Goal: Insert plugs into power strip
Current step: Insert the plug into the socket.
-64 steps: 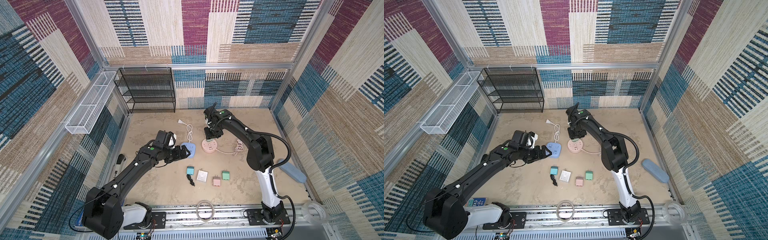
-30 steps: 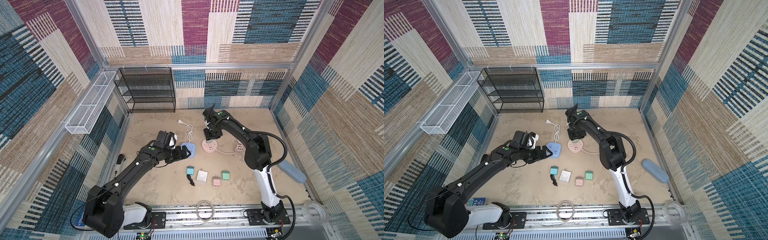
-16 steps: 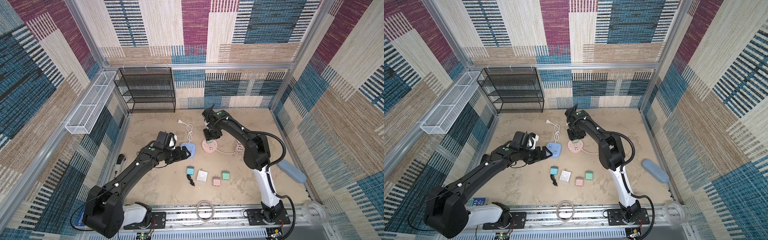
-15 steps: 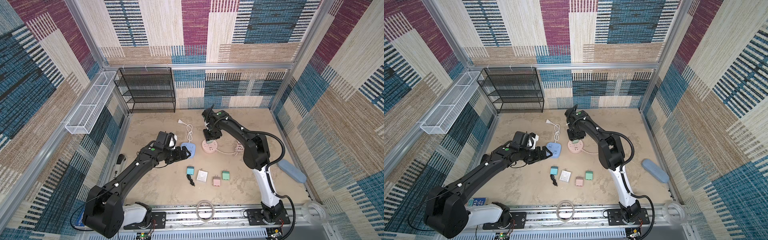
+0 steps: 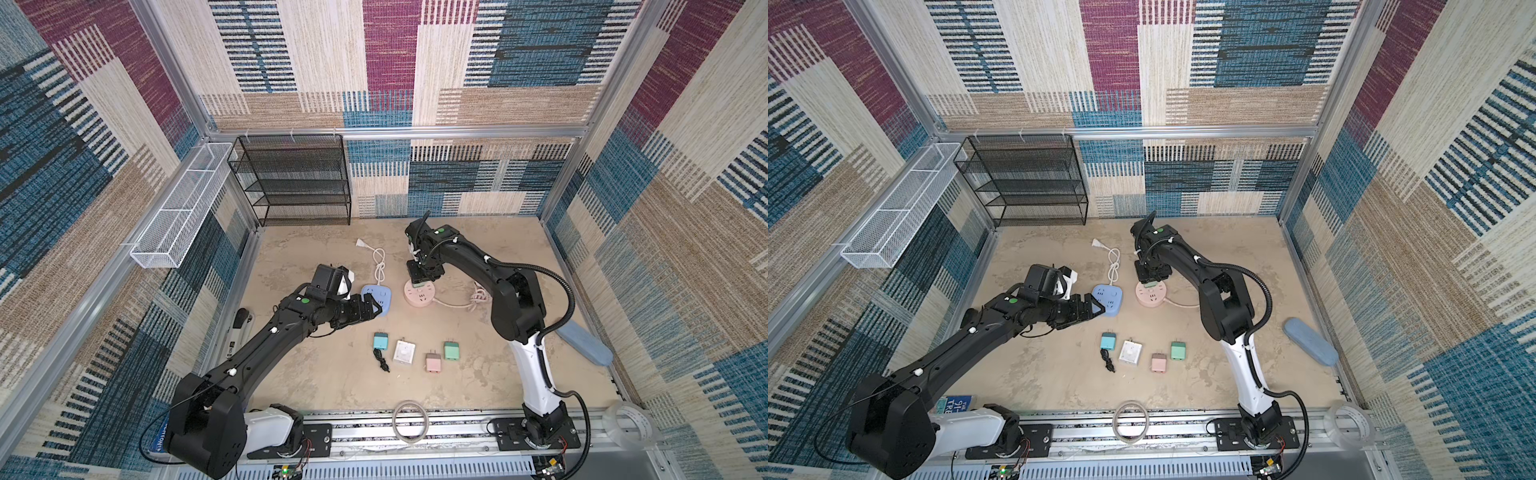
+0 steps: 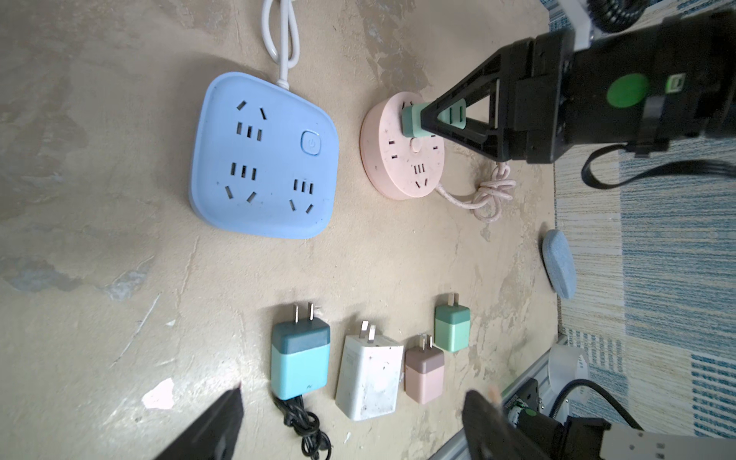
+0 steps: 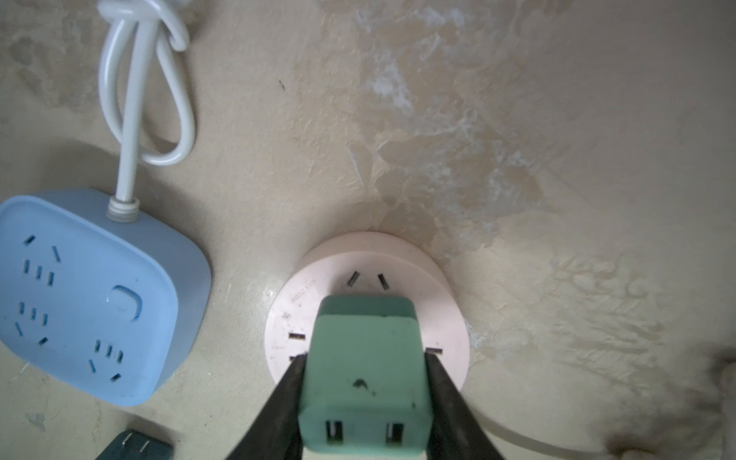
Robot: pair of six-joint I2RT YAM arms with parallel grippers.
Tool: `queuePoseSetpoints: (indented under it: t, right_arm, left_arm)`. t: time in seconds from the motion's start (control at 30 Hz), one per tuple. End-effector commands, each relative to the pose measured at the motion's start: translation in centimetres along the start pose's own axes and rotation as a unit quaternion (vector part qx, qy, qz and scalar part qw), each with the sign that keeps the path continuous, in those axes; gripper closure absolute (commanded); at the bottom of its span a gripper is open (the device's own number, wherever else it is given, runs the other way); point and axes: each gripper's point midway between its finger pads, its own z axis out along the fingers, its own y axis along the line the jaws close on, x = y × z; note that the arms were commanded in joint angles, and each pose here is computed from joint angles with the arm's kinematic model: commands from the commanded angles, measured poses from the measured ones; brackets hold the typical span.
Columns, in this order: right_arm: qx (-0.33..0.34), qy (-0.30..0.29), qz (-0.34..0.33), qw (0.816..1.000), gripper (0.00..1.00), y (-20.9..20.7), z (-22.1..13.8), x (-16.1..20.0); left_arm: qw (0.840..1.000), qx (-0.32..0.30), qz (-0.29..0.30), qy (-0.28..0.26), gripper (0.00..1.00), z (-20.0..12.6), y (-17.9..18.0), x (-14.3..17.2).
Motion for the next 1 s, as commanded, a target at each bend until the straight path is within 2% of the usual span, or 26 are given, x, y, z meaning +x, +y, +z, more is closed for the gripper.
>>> queuePoseSetpoints:
  t: [0.0,0.33,0.53,0.97]
  right_arm:
    - [0.015,0.05,0.002,0.999,1.0,-1.0,0.3,3.5]
    - [0.035,0.077,0.017,0.996,1.0,-2.4,-0.3,8.6]
    - [0.039,0.08,0.009,0.996,1.0,-2.3,0.1,8.1]
    - [0.02,0.115,-0.009,0.993,1.0,-1.2,5.4,6.8]
  left_arm:
    - [1.0,0.009,0.009,-0.003,0.09,-0.1,-0.4,-0.1]
    - [1.0,0.007,0.011,-0.001,0.09,-0.2,-0.4,0.2]
    - [1.0,0.001,0.009,0.01,0.09,0.6,0.1,0.5]
    - [1.0,0.002,0.01,0.01,0.09,1.0,0.0,0.2]
